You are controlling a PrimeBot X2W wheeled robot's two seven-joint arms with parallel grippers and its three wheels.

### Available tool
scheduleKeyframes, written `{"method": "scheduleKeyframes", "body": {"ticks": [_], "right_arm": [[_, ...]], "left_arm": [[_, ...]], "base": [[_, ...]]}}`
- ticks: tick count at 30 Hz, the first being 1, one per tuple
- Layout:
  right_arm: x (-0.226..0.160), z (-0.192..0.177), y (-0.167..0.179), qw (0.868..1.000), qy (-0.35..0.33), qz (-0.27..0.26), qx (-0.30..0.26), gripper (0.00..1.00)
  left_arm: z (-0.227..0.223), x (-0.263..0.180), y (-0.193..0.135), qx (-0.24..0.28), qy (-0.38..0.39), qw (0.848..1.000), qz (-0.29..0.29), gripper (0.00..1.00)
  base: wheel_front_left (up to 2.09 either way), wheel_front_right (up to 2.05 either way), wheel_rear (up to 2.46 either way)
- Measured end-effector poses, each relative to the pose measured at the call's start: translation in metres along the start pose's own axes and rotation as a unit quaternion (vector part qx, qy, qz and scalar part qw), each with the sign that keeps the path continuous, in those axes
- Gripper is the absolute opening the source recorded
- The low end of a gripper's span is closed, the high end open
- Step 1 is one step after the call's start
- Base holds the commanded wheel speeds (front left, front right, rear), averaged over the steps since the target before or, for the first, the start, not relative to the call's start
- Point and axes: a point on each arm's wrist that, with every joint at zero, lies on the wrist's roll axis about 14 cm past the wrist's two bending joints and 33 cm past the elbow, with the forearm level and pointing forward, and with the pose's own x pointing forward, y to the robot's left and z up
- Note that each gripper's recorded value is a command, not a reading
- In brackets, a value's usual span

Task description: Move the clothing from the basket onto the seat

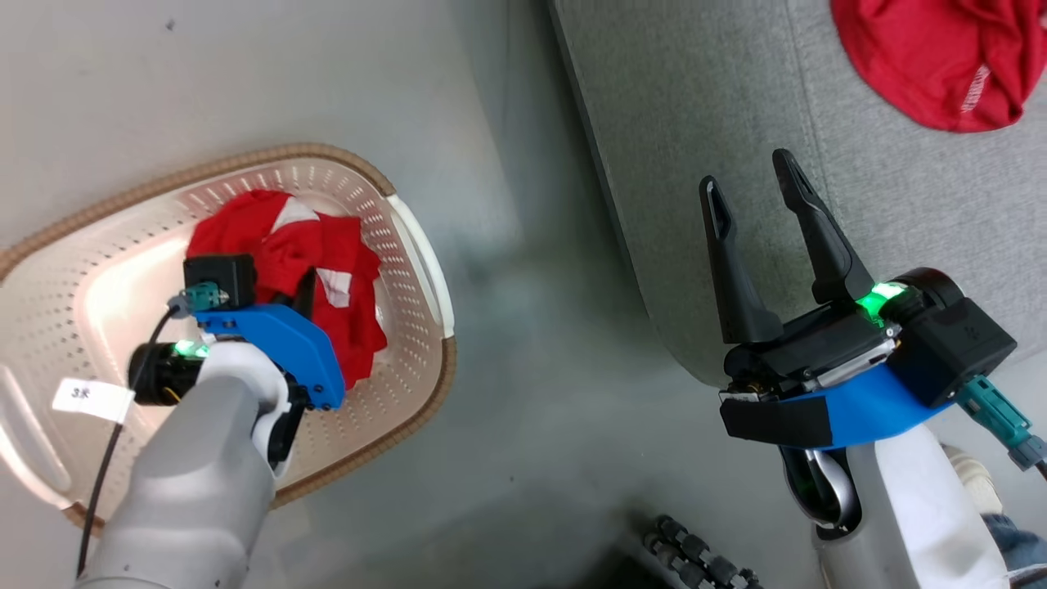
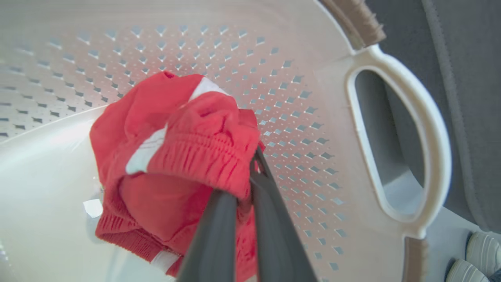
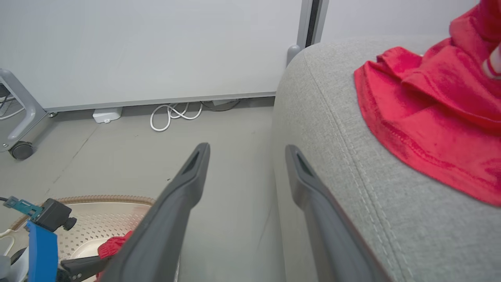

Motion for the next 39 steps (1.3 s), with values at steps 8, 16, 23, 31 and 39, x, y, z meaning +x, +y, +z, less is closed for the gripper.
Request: {"method": "scheduleKeyframes", "body": {"ticks": [8, 16, 23, 31, 39], "right_arm": [[-0.006, 0.039, 0.004, 0.999, -0.047, 0.007, -0.008, 1.0], [-0.025, 0.064, 0.016, 0.997, -0.073, 0.02, -0.006, 1.0], [-0.044, 0.087, 0.033, 0.995, -0.096, 0.039, -0.007, 1.0], [-0.066, 0.111, 0.048, 0.991, -0.121, 0.058, -0.002, 1.0], [-0.085, 0.12, 0.066, 0.989, -0.126, 0.082, -0.001, 1.0]], "left_arm": [[0.028, -0.039, -0.023, 0.003, -0.058, 0.998, -0.003, 0.0], [0.051, -0.087, -0.054, 0.031, -0.114, 0.993, -0.017, 0.0], [0.063, -0.131, -0.081, 0.083, -0.157, 0.984, -0.03, 0.0], [0.089, -0.182, -0.107, 0.122, -0.228, 0.965, -0.037, 0.0], [0.114, -0.226, -0.135, 0.156, -0.292, 0.942, -0.05, 0.0]], "base": [[0.0, 0.0, 0.0], [0.0, 0.0, 0.0], [0.0, 0.0, 0.0], [0.0, 0.0, 0.0], [0.0, 0.0, 0.0]]}}
